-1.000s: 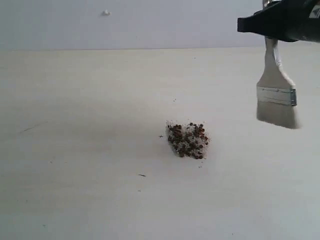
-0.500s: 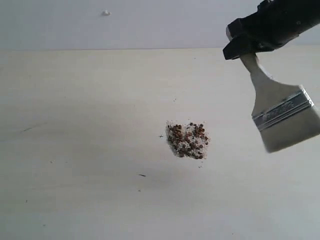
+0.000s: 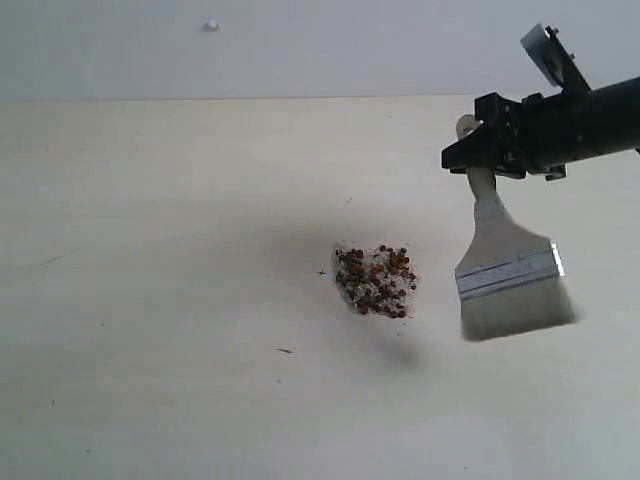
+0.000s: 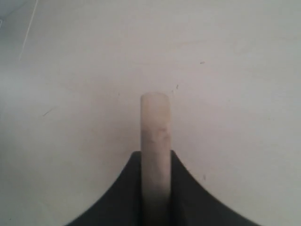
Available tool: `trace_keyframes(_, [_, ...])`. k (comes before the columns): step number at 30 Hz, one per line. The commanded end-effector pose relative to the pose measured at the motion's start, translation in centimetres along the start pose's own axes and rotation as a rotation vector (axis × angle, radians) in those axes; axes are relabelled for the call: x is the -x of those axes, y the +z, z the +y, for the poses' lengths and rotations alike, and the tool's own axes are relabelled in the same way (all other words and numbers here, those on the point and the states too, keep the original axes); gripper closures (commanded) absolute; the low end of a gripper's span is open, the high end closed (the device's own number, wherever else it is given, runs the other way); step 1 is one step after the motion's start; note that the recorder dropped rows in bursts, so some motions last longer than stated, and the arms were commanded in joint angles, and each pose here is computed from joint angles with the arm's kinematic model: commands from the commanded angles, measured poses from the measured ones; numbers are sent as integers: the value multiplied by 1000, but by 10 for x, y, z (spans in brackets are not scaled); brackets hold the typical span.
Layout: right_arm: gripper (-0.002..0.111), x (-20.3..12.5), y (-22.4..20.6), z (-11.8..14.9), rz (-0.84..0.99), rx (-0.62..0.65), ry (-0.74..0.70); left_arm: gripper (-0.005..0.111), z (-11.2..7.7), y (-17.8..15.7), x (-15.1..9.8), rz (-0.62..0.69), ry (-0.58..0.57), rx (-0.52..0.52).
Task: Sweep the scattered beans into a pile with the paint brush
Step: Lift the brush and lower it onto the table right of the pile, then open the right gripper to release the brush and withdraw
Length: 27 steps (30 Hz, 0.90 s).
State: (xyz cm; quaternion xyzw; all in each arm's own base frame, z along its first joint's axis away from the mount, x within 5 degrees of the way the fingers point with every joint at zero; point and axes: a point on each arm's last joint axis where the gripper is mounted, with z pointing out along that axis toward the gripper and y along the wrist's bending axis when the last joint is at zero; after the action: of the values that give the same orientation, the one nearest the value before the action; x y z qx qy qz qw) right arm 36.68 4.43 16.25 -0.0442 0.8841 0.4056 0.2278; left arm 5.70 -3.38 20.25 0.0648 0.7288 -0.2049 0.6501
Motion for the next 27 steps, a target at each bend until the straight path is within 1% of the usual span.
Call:
trace_keyframes(1, [108, -3, 8, -16, -9, -36, 24, 107, -1, 0, -1, 8, 4, -13])
trace_keyframes(6, [108, -6, 12, -22, -1, -54, 6, 107, -1, 0, -1, 8, 4, -13])
trace_keyframes(13, [108, -8, 10, -33, 24, -176, 28, 107, -1, 0, -1, 8, 4, -13])
trace_keyframes(18, [108, -9, 10, -36, 32, -207, 43, 107, -1, 0, -1, 8, 4, -13])
trace_keyframes(20, [101, -8, 9, -39, 27, -237, 31, 107, -1, 0, -1, 8, 4, -13])
trace_keyframes(21, [93, -8, 9, -40, 20, -250, 30, 107, -1, 0, -1, 8, 4, -13])
trace_keyframes(22, [90, -8, 9, -40, 18, -253, 30, 107, -1, 0, -1, 8, 4, -13])
trace_keyframes(24, [74, -5, 7, -43, -3, -294, 4, 107, -1, 0, -1, 8, 4, -13])
trace_keyframes(26, [66, -5, 7, -44, -8, -306, -6, 107, -1, 0, -1, 8, 4, -13])
trace_keyframes(27, [64, -4, 6, -44, -16, -314, -7, 107, -1, 0, -1, 8, 4, -13])
